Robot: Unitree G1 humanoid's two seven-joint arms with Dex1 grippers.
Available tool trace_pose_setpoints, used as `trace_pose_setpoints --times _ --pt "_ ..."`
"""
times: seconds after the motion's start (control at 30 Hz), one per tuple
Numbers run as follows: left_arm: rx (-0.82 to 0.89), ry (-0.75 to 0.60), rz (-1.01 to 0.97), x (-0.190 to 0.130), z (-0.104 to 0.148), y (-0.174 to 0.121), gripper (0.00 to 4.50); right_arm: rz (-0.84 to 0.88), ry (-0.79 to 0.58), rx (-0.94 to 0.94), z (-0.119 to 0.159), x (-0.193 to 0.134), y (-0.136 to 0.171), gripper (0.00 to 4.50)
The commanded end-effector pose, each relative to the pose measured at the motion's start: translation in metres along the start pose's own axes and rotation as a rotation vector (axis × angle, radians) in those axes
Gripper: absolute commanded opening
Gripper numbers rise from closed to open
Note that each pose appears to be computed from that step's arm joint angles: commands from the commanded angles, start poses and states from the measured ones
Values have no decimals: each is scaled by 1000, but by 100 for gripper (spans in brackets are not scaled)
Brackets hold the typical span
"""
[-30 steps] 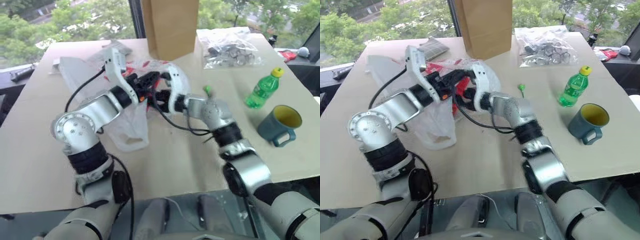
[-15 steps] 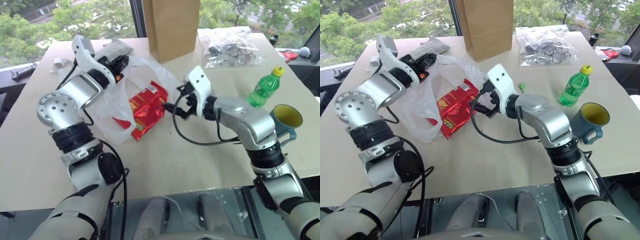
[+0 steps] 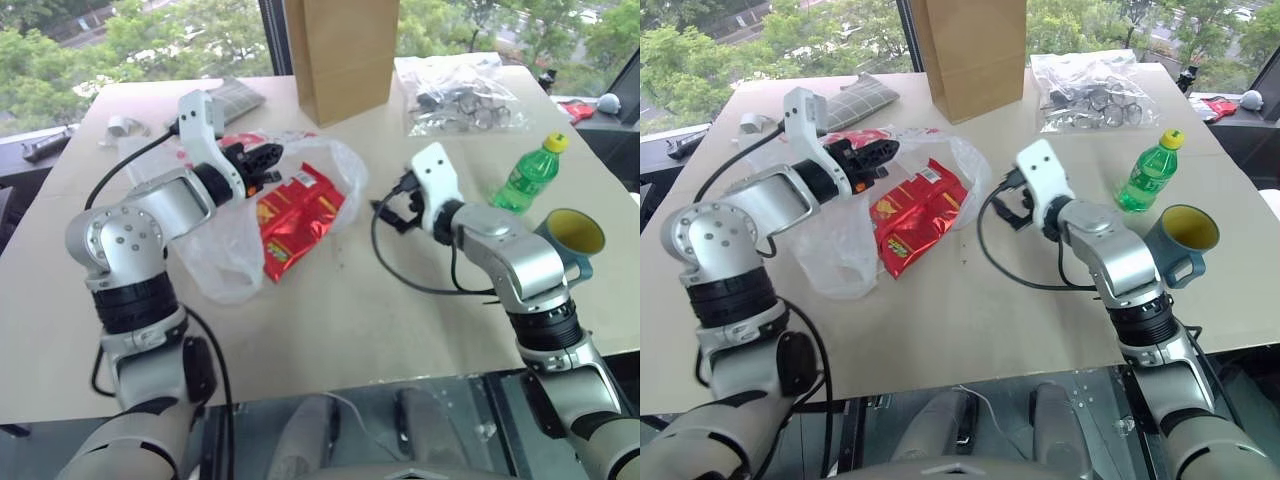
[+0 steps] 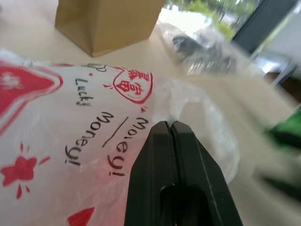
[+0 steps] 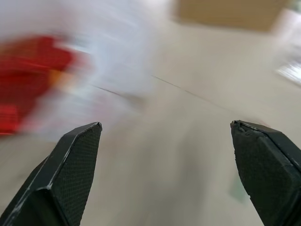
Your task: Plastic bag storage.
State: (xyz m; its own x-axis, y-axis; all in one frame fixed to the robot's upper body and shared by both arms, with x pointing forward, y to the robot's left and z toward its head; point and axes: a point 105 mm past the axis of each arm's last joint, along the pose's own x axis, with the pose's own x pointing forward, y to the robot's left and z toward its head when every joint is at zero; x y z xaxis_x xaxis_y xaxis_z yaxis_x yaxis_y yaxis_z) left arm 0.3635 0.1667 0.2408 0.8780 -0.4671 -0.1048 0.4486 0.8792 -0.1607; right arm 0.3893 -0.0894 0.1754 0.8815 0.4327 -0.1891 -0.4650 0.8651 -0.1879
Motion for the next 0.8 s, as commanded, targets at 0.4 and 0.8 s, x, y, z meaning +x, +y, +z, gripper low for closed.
trace_pose_setpoints --times 0.4,0.8 --pt "577 23 128 -11 9 16 0 -171 95 94 -47 57 -48 221" --pt "589 31 156 -10 5 27 0 123 -93 76 -4 3 -14 4"
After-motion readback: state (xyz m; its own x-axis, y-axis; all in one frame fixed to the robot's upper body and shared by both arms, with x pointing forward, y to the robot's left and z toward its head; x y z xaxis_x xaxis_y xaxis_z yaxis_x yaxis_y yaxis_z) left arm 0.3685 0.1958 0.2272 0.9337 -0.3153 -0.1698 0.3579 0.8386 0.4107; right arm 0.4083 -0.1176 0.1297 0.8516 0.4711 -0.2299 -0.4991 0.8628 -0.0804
